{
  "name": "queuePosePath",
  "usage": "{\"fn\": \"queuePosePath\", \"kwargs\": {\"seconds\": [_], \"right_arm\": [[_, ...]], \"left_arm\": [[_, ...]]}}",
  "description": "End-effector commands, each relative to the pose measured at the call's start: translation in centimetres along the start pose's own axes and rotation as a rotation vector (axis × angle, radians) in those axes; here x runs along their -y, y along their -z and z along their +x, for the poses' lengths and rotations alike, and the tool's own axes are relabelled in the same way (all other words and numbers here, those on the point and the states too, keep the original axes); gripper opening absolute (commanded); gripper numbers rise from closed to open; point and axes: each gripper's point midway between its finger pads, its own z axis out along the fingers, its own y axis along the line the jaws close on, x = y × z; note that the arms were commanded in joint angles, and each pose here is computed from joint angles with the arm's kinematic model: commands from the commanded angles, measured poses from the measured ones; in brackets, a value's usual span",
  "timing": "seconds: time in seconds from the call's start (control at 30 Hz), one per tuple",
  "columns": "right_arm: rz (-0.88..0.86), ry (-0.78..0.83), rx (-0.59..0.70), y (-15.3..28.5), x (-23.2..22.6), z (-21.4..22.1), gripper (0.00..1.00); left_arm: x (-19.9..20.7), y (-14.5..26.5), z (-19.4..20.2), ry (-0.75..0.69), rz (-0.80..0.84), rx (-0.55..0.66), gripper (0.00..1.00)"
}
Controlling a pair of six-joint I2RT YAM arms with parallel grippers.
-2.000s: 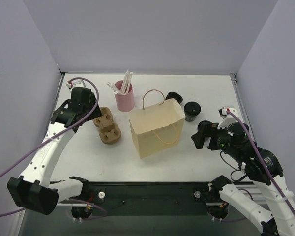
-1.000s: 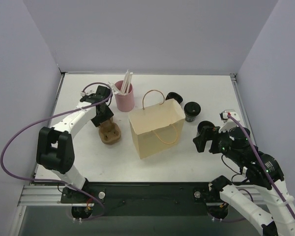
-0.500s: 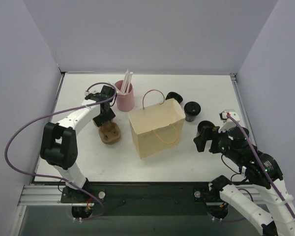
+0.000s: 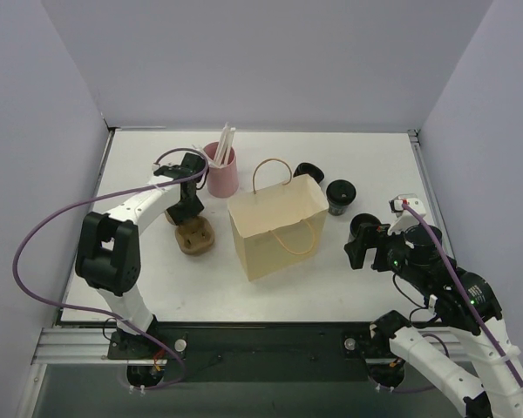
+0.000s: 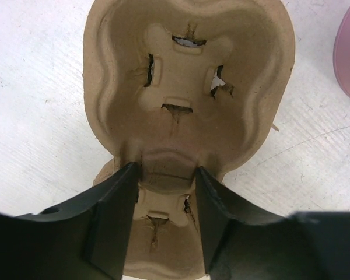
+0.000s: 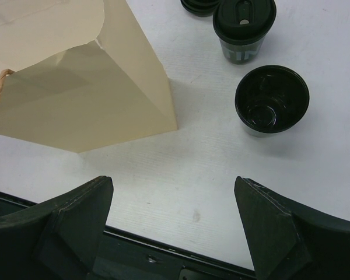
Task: Pack the takeout coffee
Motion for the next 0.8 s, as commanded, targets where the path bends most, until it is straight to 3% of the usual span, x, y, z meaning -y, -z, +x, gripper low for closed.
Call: {"fn": "queuePosePath", "kwargs": {"seconds": [0.0, 0.27, 0.77], "right_arm": [[0.008, 0.004, 0.052, 1.0, 0.4, -0.8, 0.89], [0.009, 0.005, 0.060, 1.2, 0.4, -1.1, 0.89], [-0.006, 0.010, 0.063, 1.5, 0.1, -1.6, 0.89]], "left_arm": [[0.8, 0.6, -1.2, 0.014, 0.007, 0.038, 0.50], [-0.4, 1.5, -2.1, -0.018, -0.050, 0.065, 0.33], [-1.7, 8.0, -6.1, -0.093, 0.017, 0.206, 0.29]]}}
